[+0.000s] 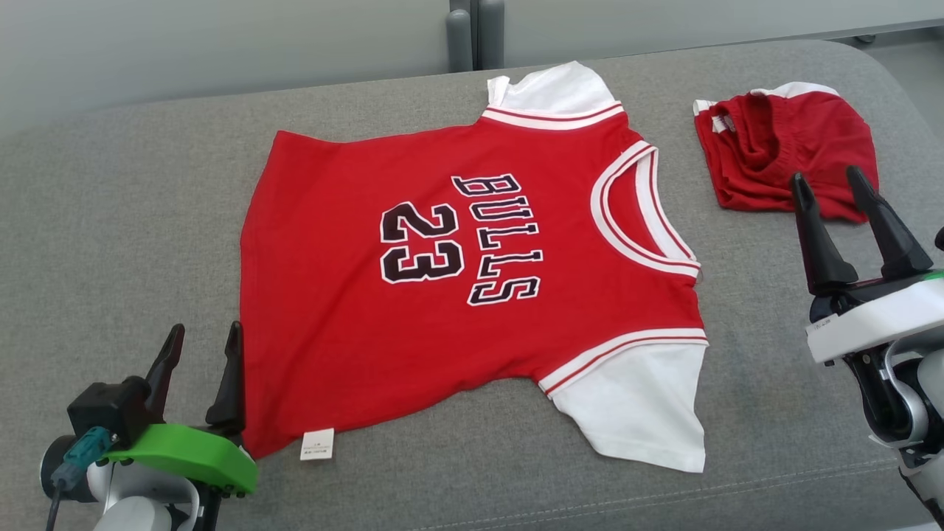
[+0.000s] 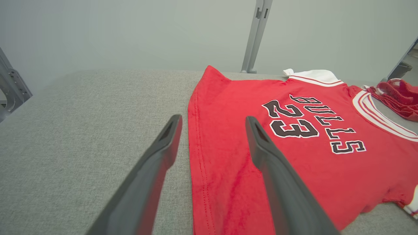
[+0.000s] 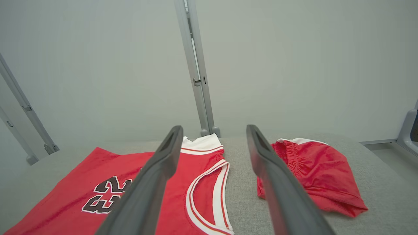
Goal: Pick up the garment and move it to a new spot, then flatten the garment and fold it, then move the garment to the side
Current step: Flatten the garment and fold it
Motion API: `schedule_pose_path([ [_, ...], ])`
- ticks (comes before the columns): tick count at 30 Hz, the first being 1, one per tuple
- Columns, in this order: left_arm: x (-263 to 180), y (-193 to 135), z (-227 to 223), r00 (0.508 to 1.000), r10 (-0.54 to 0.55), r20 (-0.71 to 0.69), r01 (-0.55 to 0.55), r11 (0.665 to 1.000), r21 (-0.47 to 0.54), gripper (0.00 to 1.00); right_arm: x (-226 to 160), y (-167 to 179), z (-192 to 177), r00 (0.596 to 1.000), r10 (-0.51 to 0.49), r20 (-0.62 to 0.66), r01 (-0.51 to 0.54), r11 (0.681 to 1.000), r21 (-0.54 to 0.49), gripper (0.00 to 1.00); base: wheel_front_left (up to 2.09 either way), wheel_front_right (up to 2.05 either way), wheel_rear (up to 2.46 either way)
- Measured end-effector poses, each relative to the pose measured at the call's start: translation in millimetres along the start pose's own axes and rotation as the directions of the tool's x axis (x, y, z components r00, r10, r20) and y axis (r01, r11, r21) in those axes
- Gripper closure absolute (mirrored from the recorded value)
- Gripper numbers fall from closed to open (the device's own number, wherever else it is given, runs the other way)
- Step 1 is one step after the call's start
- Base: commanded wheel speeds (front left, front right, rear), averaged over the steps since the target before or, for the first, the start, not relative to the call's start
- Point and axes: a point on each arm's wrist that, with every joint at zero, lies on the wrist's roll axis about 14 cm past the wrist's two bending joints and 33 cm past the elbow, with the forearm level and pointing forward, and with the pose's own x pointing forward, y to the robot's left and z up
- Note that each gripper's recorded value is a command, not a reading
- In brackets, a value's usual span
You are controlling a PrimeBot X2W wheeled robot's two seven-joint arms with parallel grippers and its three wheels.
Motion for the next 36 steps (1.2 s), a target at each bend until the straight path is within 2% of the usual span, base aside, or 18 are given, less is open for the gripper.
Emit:
schedule_pose_path([
  [10,3.9,1.0,30.3,0.993,0.031,0.111,-0.033,0.999,0.013,0.00,-9.6,-7.6,-7.4,0.998,-0.062,0.012,0.062,0.997,-0.044,0.00,0.00,0.00,0.00],
  [14,-0.6,6.5,28.0,0.993,0.050,0.110,-0.053,0.998,0.026,0.00,-9.4,-14.2,-2.7,0.996,-0.086,0.032,0.088,0.995,-0.053,0.00,0.00,0.00,0.00],
  [22,-3.0,-1.2,29.3,0.990,0.054,0.128,-0.057,0.998,0.023,0.00,-18.4,2.4,-19.9,1.000,-0.022,-0.010,0.022,1.000,-0.015,0.00,0.00,0.00,0.00],
  [36,-12.0,2.8,29.4,0.987,0.083,0.138,-0.089,0.995,0.041,0.00,-24.9,3.2,-17.0,1.000,-0.011,0.013,0.011,1.000,-0.008,0.00,0.00,0.00,0.00],
])
